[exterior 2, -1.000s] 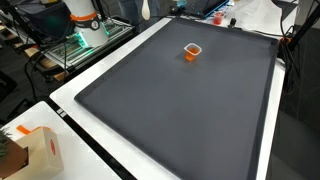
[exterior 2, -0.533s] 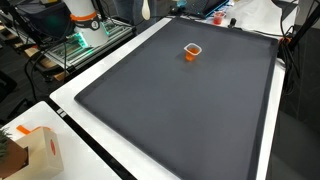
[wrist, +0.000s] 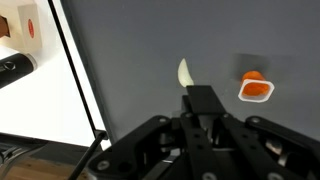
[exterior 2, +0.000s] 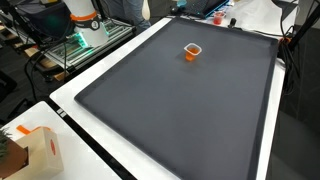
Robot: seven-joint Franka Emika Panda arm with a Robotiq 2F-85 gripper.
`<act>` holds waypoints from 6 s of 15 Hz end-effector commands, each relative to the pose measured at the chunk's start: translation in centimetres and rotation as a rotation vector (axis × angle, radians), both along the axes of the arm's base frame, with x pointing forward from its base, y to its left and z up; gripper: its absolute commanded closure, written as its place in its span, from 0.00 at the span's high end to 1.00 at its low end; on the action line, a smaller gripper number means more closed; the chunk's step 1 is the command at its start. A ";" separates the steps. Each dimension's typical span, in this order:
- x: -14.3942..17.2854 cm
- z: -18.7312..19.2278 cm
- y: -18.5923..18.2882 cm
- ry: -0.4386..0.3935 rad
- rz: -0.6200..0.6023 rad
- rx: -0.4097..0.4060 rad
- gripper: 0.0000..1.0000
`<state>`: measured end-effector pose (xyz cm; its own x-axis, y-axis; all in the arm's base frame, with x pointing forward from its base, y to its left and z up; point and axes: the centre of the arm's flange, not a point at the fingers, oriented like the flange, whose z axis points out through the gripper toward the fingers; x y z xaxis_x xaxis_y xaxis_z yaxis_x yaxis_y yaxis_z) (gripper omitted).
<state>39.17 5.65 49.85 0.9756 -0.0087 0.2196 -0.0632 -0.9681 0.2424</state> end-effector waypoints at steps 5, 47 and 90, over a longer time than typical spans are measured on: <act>0.0 0.0 0.0 0.000 0.000 0.000 0.13; 13.3 -16.6 -9.8 -0.068 0.025 0.830 0.03; 17.6 -12.0 -1.1 0.164 -0.098 0.630 0.03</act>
<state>56.27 3.03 36.45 0.9812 -0.1927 -0.0010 -0.1720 -0.8734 -0.4557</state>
